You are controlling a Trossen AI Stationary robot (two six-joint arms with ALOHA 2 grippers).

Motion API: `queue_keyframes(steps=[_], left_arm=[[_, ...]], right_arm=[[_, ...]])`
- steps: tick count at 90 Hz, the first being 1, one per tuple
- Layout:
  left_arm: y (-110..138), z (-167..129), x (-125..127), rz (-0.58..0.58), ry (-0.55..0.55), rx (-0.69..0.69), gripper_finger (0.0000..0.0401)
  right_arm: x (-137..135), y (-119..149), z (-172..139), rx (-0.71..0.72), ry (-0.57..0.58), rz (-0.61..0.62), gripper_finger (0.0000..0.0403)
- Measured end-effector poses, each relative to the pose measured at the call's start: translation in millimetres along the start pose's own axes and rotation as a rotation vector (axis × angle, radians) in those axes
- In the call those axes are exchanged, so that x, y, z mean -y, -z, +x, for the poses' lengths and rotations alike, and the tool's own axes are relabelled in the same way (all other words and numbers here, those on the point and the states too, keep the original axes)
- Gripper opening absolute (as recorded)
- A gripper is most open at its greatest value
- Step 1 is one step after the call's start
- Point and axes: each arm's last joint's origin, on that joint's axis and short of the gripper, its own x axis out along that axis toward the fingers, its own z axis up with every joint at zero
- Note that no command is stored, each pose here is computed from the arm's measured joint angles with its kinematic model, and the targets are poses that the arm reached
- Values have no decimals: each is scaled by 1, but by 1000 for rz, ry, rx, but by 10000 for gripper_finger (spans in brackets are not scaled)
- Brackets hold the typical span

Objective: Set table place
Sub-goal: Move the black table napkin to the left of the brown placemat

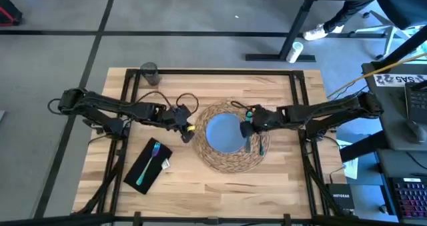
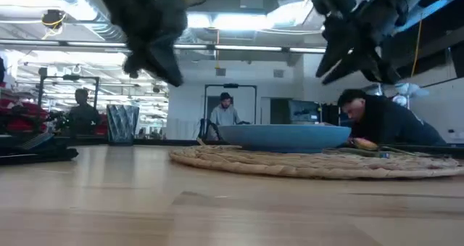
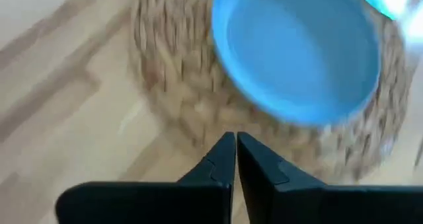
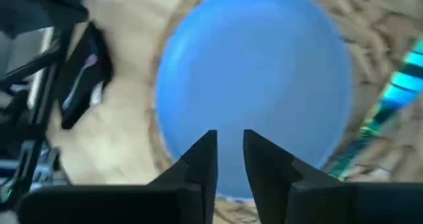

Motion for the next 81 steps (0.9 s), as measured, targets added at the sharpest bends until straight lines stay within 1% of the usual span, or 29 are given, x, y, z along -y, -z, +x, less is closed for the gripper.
queue_keyframes(steps=[19,30,40,46,52,58,71,81], left_arm=[[31,-28,10,8,-7,-119,0],[56,-38,21,67,10,-221,0],[75,-45,33,125,33,-261,0],[85,-47,37,142,18,-268,0],[92,-46,39,160,-14,-276,0],[98,-42,39,184,-55,-297,0],[105,-28,43,229,-101,-329,0],[111,-16,42,250,-176,-368,0]], right_arm=[[-4,12,-1,-49,-22,-91,29],[-6,12,-3,-62,-26,-134,12],[-15,8,-8,-43,-52,-197,2],[-21,4,-12,-29,-54,-239,1],[-29,0,-18,-8,-65,-280,1],[-33,-2,-22,6,-51,-310,0],[-42,-9,-33,46,-18,-359,0],[-48,-13,-41,73,9,-401,0]])
